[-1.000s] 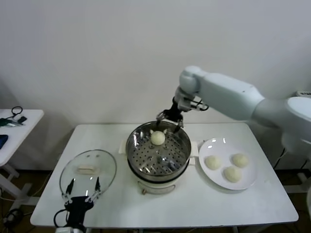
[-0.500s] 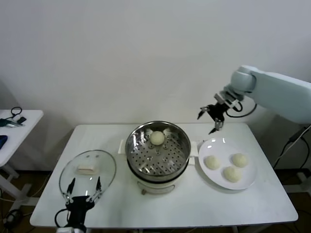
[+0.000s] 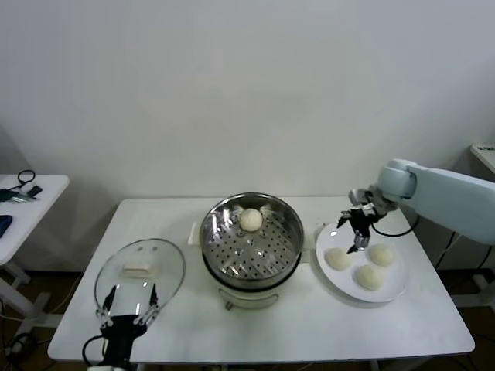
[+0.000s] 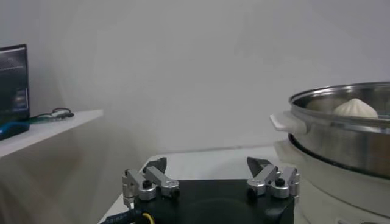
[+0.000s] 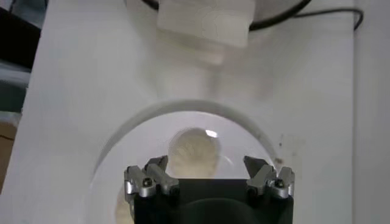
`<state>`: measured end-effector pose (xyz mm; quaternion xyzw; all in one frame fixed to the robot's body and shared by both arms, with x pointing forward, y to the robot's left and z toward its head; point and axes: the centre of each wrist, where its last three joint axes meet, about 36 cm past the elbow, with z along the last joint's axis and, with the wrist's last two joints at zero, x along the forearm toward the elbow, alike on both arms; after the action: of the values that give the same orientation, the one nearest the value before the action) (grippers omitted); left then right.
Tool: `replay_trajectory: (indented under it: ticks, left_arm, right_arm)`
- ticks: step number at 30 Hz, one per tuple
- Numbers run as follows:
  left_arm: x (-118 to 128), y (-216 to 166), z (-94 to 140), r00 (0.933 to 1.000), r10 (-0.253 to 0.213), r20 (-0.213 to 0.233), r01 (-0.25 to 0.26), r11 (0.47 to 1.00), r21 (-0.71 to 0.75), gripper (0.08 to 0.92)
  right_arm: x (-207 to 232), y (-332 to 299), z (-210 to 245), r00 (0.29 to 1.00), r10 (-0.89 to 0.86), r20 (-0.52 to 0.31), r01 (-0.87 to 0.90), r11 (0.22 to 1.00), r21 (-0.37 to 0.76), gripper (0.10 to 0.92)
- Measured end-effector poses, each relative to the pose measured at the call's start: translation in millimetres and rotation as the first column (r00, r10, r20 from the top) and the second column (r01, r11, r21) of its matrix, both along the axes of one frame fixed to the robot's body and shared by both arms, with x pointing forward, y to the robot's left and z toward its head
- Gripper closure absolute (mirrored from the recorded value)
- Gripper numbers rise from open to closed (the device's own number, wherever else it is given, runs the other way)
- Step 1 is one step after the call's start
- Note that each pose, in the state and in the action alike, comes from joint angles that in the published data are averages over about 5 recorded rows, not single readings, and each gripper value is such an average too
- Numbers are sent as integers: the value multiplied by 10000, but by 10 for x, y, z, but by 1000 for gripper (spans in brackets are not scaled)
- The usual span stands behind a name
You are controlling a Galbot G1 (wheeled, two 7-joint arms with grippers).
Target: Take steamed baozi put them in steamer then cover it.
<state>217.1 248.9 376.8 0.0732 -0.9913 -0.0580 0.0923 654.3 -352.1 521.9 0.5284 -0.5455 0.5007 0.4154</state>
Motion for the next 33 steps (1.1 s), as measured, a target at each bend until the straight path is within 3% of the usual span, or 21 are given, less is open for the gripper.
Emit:
replay_trajectory:
  ticks: [15, 23, 33]
  left_arm:
    - [19, -1, -15, 10000, 13, 33, -13, 10000, -9, 177]
    - [20, 2, 4, 10000, 48, 83, -48, 10000, 10, 177]
    - [19, -17, 49, 9999, 41, 161, -40, 10000, -20, 177]
  right_arm:
    - [-34, 71, -584, 9977, -673, 54, 674, 9973, -294, 200]
    - [-49, 105, -649, 9971, -761, 91, 762, 9969, -186, 329]
    - [4, 138, -403, 9984, -564, 69, 564, 9984, -24, 406]
